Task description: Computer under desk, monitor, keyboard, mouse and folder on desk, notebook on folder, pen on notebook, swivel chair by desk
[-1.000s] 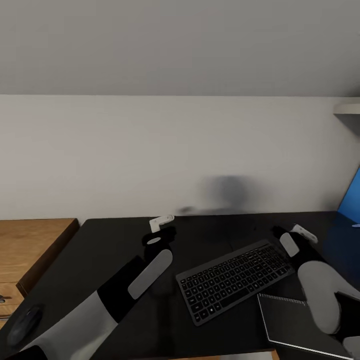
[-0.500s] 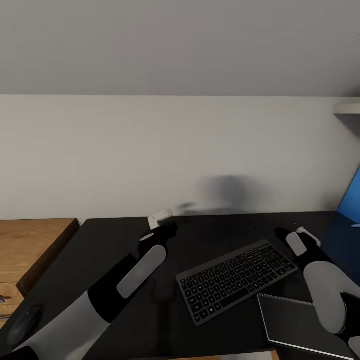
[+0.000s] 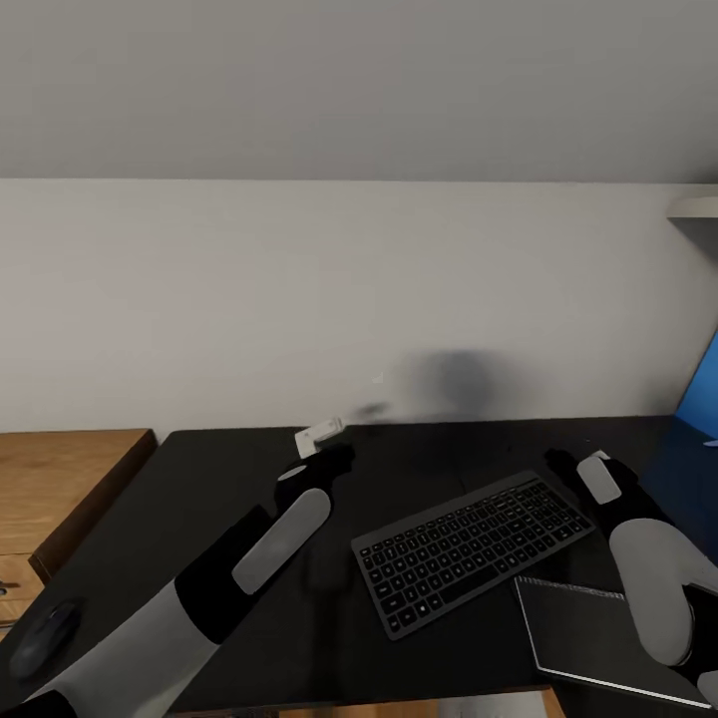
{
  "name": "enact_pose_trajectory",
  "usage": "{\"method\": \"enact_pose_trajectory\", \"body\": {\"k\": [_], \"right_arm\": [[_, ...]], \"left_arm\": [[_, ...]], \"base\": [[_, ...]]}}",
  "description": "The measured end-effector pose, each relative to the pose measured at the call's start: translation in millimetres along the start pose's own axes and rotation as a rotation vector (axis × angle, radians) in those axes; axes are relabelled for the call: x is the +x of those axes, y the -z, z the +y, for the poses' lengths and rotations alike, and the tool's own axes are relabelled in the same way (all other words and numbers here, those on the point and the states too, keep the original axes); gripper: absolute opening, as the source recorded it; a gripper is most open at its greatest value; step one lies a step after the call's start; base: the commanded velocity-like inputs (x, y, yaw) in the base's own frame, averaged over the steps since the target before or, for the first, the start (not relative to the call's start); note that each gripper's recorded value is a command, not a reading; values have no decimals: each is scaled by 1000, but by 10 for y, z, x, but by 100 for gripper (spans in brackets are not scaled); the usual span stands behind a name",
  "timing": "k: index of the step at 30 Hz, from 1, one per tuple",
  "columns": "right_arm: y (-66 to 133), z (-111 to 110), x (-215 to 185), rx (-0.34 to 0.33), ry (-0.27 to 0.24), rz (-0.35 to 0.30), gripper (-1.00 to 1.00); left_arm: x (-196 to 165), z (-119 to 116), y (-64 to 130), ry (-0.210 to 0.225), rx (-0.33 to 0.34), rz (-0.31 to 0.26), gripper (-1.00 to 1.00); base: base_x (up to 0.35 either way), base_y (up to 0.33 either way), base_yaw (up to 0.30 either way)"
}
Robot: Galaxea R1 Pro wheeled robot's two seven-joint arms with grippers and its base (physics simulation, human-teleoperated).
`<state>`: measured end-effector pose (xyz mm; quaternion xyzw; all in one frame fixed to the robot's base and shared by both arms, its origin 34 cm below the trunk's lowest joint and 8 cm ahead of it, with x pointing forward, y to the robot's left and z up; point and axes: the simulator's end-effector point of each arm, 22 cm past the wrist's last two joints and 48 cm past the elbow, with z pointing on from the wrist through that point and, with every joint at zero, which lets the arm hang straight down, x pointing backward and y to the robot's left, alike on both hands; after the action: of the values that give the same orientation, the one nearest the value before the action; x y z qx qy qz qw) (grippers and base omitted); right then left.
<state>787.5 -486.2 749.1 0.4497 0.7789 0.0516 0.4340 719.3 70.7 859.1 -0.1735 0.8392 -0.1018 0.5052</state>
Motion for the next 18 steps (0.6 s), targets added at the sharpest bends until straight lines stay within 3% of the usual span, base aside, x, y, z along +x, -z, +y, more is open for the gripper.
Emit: {"method": "enact_pose_trajectory", "body": {"k": [6,18], "right_arm": [[-17,-42,-24,-9,-39,3,100],[-20,-61,-32,-10,-54,7,100]], "left_arm": [[35,15,-13,0,0,0,100],[38,14,-14,1,0,1,100]], "base": [[0,0,0],[0,0,0]]}}
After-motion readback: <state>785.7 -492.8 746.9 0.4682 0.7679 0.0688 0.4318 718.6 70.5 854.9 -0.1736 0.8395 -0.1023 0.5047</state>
